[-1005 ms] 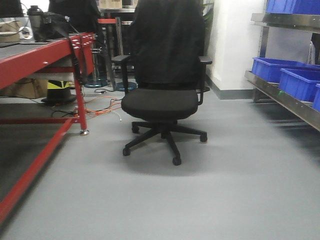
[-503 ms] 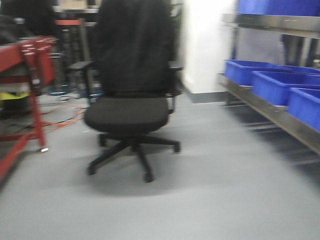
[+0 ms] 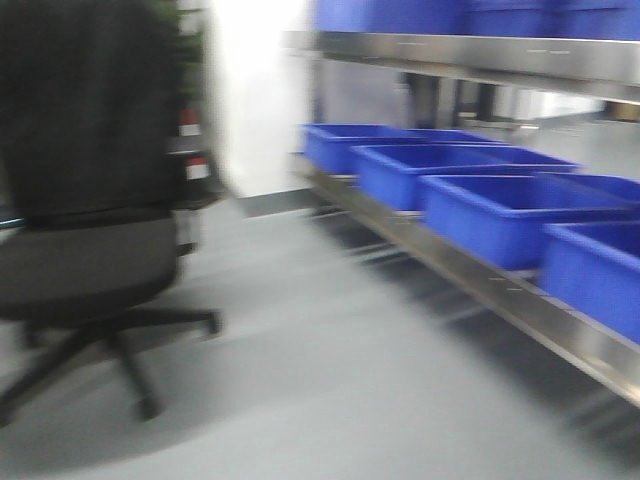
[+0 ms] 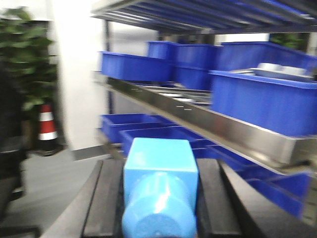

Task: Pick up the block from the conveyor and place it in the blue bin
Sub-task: 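Drive the base away from the conveyor to the blue bin shelf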

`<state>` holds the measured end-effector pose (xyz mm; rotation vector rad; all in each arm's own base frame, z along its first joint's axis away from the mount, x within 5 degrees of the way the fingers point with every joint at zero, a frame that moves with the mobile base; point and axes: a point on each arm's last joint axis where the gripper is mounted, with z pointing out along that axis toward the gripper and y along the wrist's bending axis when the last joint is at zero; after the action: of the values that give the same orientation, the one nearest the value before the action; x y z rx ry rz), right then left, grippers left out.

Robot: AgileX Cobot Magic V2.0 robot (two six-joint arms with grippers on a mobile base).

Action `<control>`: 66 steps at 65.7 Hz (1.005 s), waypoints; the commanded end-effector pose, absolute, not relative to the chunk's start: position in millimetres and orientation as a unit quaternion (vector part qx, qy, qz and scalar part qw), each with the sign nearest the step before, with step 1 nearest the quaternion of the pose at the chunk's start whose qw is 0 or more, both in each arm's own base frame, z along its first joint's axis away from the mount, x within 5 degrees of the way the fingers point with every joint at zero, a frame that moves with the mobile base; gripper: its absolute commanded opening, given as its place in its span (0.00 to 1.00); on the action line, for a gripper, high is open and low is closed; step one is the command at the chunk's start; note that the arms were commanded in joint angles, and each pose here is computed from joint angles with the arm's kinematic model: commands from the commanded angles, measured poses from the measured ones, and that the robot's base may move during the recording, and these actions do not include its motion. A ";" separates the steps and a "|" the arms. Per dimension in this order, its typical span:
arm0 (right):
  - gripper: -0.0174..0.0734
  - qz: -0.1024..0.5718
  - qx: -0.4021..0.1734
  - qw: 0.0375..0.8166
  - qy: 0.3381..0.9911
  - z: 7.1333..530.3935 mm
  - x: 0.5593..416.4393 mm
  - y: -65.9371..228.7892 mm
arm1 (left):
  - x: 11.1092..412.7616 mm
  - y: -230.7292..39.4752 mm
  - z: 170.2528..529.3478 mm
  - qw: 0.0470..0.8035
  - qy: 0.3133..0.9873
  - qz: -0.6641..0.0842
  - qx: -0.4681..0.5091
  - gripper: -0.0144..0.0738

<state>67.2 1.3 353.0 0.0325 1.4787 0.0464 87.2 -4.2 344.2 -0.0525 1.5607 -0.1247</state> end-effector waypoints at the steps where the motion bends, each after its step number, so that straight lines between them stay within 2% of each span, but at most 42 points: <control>1: 0.01 0.015 0.011 0.747 0.664 354.9 66.2 0.9 | 86.1 -3.6 346.6 0.717 0.694 -0.056 -0.027 0.04; 66: 0.01 0.015 0.011 0.747 0.664 354.9 66.2 0.9 | 86.1 -3.6 346.6 0.717 0.694 -0.056 -0.027 0.04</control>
<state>67.2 1.3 353.1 0.0327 1.4768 0.0462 87.2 -4.2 344.2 -0.0525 1.5607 -0.1247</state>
